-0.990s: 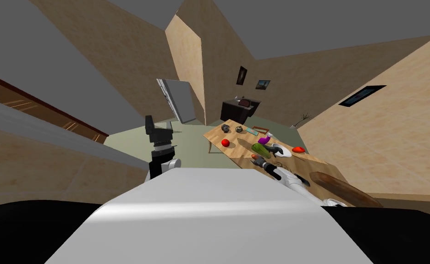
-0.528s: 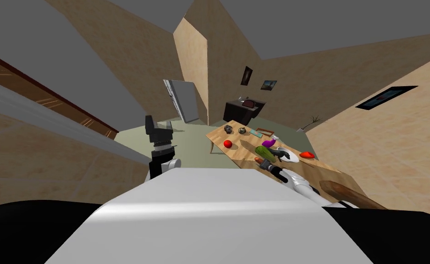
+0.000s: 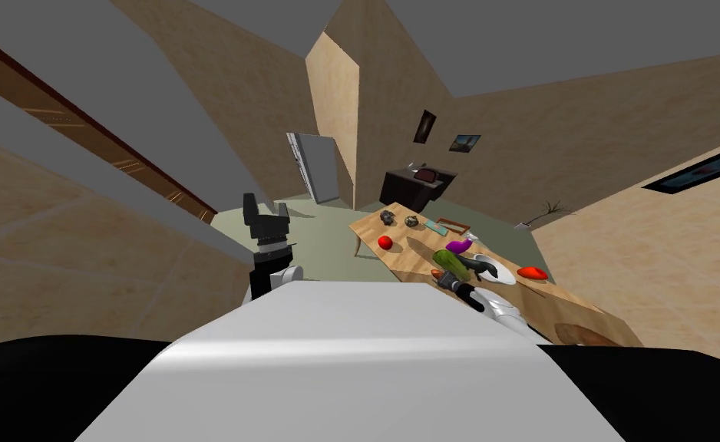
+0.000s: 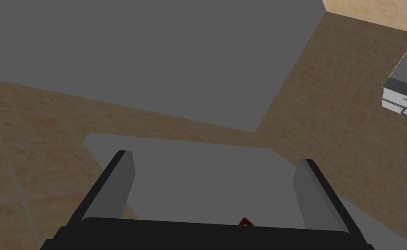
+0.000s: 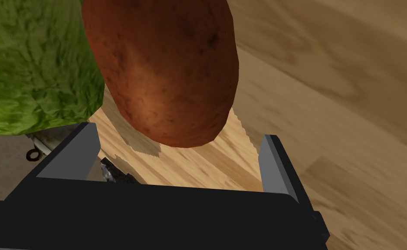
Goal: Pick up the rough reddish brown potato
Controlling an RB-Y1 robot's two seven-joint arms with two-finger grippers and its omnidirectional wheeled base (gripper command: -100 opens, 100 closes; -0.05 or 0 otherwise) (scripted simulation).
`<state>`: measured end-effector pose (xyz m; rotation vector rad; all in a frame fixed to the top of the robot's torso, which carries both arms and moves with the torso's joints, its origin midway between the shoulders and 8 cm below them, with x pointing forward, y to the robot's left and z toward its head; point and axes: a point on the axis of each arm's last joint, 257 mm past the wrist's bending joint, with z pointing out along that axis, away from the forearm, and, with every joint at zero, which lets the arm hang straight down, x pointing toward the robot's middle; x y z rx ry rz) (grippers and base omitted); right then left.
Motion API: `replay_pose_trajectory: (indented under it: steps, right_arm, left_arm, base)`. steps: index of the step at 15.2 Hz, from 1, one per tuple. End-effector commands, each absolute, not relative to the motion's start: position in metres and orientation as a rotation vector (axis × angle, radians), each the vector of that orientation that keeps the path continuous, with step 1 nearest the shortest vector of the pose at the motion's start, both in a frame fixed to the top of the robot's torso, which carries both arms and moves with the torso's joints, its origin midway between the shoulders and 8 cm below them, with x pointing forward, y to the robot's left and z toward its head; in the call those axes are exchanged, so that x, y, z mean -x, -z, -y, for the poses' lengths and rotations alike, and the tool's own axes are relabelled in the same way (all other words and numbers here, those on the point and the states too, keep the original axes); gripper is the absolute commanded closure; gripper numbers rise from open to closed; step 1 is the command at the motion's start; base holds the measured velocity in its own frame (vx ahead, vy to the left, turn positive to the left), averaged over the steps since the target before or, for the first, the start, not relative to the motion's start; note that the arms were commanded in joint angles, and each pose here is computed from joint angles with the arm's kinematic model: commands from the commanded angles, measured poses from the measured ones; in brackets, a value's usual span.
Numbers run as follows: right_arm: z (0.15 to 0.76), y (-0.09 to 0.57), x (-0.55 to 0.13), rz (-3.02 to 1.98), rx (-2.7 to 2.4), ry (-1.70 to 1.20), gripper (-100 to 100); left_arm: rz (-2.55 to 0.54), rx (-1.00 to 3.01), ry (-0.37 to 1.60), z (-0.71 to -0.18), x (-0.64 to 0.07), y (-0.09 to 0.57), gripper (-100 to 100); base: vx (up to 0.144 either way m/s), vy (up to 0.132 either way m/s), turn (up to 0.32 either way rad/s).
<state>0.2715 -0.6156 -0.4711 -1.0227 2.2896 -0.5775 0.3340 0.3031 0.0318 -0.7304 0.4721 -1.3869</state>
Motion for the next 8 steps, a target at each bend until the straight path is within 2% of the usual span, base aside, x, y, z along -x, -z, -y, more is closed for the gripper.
replay_pose_trajectory:
  steps: [1,8]
  right_arm:
    - [0.613,0.475,-0.262,-2.308,0.979,0.579,-100]
    - [0.613,0.481,-0.242,-2.345,0.936,0.594,-100]
  left_arm:
    - [-0.472,0.730,1.387,-0.303,-0.334,-0.032,0]
    - [-0.472,0.730,1.387,-0.303,-0.334,-0.032,0]
  base:
    - [-0.023,-0.036,0.138]
    - [-0.029,-0.036,0.153]
